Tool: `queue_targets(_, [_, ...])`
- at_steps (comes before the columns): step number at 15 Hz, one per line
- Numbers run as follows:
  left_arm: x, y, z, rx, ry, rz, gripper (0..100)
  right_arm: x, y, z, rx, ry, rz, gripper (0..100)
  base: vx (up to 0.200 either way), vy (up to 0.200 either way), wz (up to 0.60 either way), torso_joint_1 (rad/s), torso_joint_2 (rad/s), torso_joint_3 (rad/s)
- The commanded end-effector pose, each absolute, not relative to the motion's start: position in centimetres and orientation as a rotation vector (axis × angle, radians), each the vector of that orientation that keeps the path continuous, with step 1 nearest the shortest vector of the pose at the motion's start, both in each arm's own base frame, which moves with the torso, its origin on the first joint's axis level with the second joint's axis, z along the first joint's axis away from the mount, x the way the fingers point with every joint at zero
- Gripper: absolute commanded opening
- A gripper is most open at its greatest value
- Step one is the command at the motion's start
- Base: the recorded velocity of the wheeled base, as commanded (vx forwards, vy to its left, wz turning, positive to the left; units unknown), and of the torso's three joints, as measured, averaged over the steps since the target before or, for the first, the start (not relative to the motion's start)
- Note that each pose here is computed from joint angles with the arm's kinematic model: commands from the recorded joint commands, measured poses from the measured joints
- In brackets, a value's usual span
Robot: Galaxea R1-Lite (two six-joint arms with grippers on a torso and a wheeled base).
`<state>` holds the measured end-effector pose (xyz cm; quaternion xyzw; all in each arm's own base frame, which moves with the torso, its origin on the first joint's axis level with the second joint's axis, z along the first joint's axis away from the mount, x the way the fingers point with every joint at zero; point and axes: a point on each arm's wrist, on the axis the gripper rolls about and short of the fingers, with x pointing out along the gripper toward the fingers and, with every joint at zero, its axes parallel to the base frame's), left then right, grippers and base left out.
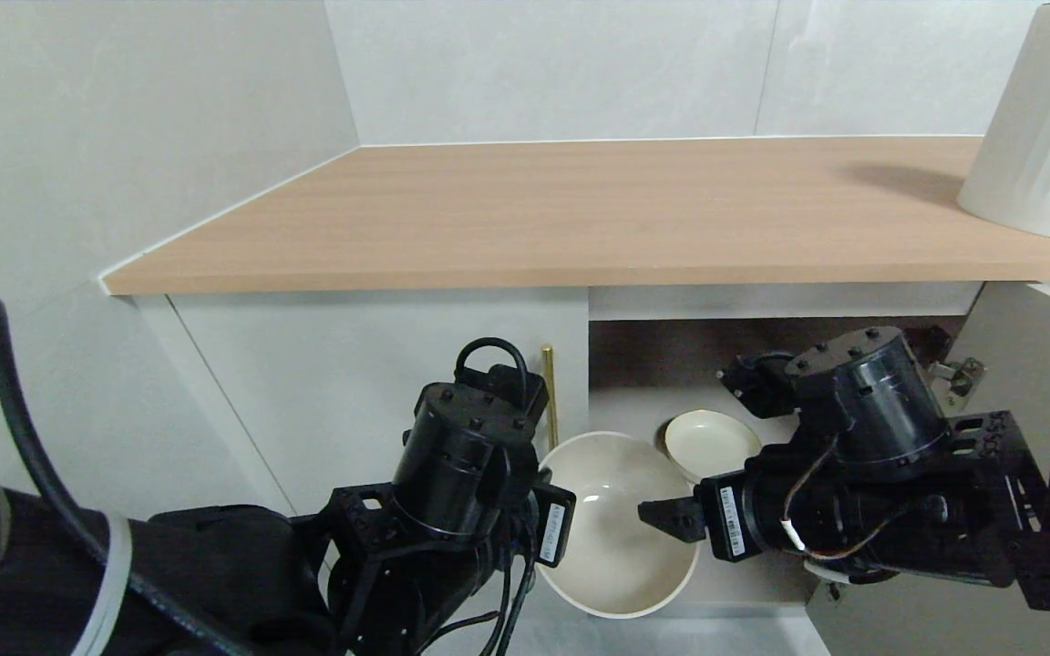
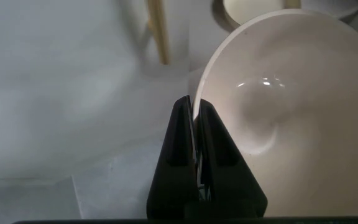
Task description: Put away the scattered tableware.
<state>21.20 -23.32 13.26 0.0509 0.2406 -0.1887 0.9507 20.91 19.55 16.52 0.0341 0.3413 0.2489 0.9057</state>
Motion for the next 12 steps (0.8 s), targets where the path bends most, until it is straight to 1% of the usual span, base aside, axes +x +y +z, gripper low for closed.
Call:
queue_targets(1, [21.11, -23.32, 13.37, 0.1, 0.486, -0.385, 0, 21.41, 20.07, 15.61, 0.063, 0.721, 0.508, 100, 0.0, 0.0, 0.0, 0.0, 0.0, 0.0])
queue_targets(3, [21.08, -23.29, 13.46, 0.097, 0.484, -0.386, 0, 21.51, 20.16, 15.52, 0.074, 0.713, 0.509, 100, 0.0, 0.0, 0.0, 0.0, 0.0, 0.0])
queue_targets(4, [21.07, -23.27, 13.51, 0.096, 0.483, -0.386, 0, 21.55, 20.2, 15.44, 0.074, 0.715, 0.508, 0, 0.0, 0.0, 0.0, 0.0, 0.0, 0.0])
queue_targets(12, [21.13, -23.31, 13.65, 0.087, 0.465, -0.378, 0, 21.63, 20.28, 15.27, 0.079, 0.718, 0.505, 0, 0.0, 0.0, 0.0, 0.0, 0.0, 0.0])
